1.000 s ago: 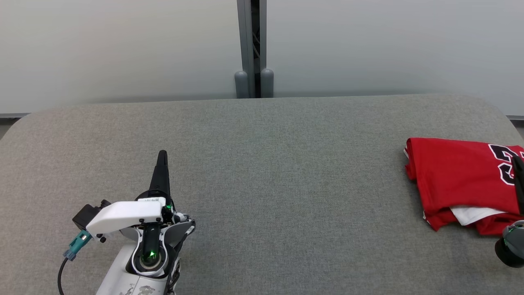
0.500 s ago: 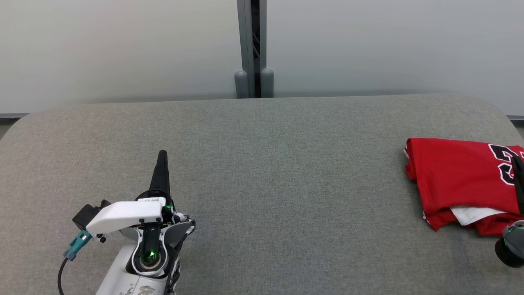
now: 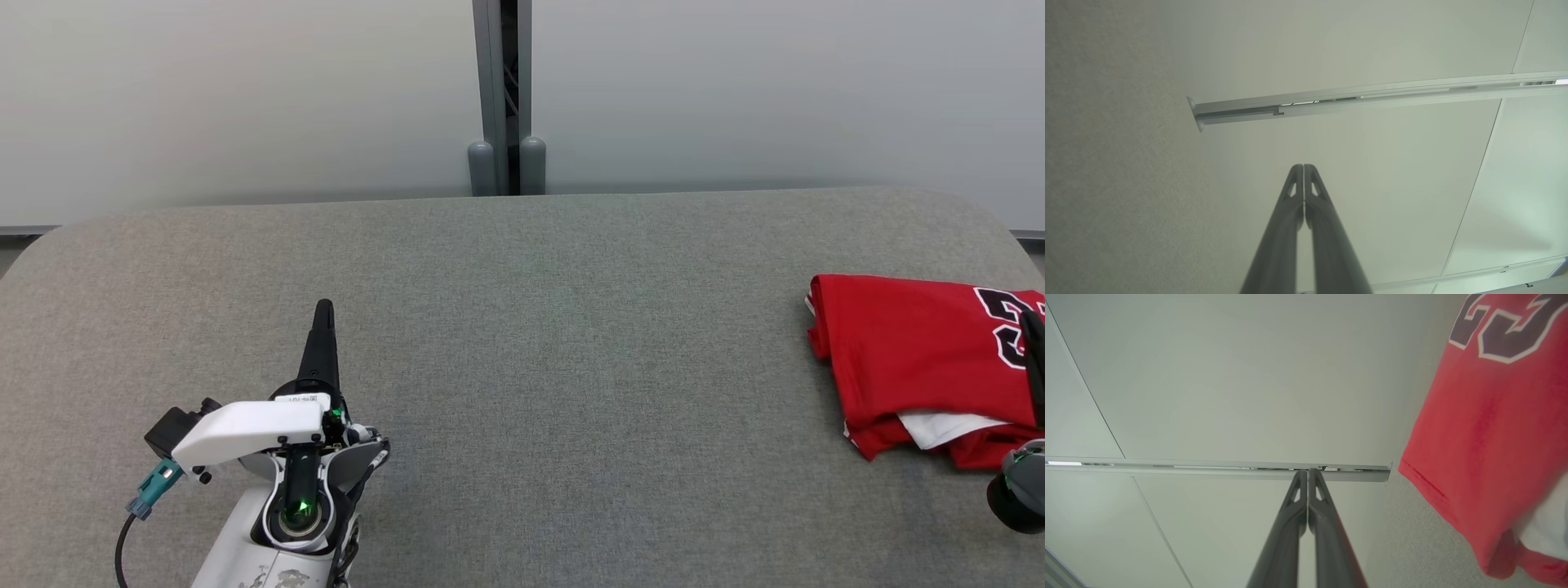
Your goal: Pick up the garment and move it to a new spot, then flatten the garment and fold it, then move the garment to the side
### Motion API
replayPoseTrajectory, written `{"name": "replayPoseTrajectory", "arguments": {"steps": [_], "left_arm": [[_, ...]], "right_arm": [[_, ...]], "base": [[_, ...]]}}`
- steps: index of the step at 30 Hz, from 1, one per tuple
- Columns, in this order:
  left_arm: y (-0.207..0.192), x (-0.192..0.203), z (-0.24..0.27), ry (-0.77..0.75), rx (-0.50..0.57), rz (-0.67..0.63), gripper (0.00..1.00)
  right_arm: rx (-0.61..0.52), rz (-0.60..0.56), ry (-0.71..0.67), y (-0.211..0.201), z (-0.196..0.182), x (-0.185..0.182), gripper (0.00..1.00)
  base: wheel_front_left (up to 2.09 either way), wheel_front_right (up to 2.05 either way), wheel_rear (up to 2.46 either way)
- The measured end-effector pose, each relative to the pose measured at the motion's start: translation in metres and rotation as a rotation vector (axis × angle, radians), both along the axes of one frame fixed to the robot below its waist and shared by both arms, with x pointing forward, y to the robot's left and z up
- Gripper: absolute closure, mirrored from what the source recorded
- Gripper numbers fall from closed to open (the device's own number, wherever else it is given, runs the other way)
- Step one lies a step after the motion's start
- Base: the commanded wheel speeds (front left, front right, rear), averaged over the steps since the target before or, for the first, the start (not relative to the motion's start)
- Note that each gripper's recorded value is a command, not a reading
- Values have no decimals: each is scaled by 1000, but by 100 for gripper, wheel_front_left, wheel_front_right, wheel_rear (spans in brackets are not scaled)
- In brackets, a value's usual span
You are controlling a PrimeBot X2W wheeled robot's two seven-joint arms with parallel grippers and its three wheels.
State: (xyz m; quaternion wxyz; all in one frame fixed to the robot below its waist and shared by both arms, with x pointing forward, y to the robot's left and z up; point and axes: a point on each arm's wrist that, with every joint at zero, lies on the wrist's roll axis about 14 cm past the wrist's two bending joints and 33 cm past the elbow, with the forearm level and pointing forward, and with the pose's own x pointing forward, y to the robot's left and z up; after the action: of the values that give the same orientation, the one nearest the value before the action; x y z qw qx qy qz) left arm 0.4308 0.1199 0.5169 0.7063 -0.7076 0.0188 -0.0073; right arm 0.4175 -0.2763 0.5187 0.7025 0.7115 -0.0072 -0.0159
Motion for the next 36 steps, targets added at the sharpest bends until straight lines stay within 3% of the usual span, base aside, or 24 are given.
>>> {"name": "replayPoseTrajectory", "arguments": {"steps": [36], "left_arm": [[0, 0, 0, 0, 0, 0, 100]], "right_arm": [[0, -2, 0, 0, 0, 0, 100]], "base": [[0, 0, 0]]}}
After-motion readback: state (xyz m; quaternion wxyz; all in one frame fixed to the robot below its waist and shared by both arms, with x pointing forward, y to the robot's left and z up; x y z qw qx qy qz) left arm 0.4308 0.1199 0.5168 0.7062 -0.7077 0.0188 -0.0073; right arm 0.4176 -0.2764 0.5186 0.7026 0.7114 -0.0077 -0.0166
